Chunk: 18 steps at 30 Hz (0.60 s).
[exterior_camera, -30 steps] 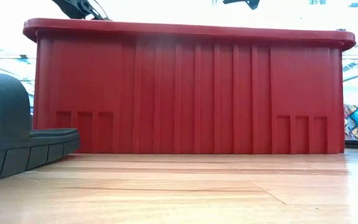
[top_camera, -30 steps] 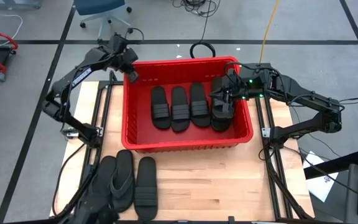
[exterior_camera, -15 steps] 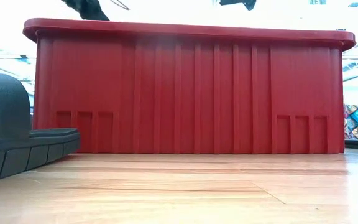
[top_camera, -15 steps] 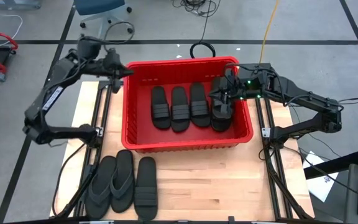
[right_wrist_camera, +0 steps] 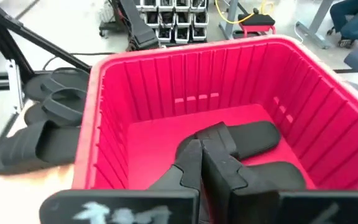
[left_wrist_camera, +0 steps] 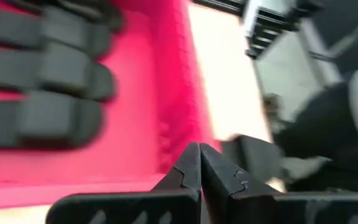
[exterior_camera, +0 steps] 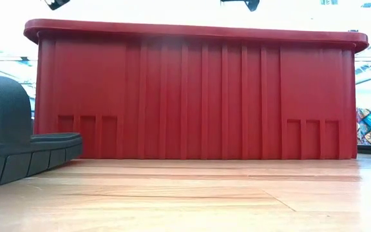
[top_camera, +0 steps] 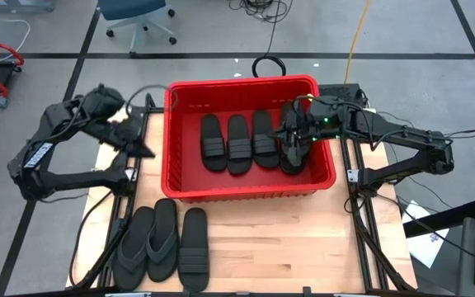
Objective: Pick and place slides into bin
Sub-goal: Adjust the red bin on the table
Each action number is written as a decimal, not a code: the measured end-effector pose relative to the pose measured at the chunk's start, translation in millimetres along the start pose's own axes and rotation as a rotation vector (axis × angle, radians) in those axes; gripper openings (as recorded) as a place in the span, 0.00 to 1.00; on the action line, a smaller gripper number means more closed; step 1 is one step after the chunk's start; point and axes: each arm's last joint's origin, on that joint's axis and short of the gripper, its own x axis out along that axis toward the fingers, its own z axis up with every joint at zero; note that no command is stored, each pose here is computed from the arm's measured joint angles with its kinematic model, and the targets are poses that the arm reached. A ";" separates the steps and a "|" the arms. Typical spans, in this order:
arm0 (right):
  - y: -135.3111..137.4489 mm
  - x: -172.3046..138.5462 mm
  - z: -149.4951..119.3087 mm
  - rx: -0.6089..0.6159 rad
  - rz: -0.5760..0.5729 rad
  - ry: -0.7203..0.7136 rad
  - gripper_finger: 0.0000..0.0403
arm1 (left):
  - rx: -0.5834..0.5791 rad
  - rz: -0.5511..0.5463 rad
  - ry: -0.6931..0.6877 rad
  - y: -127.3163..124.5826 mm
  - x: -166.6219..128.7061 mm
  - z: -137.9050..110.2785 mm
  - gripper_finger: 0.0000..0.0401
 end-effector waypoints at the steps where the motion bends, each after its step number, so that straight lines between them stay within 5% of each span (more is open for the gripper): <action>1: 1.3 0.5 0.1 0.012 0.004 -0.004 0.00 | -0.013 -0.034 0.013 -3.5 2.2 -2.4 0.00; 10: -8.4 7.8 -13.5 0.241 -0.132 0.036 0.00 | -0.077 -0.223 0.258 -14.0 44.9 -31.8 0.00; 18: -2.3 13.3 -21.3 0.248 -0.109 0.060 0.00 | 0.082 -0.295 0.375 -31.5 85.3 -49.8 0.00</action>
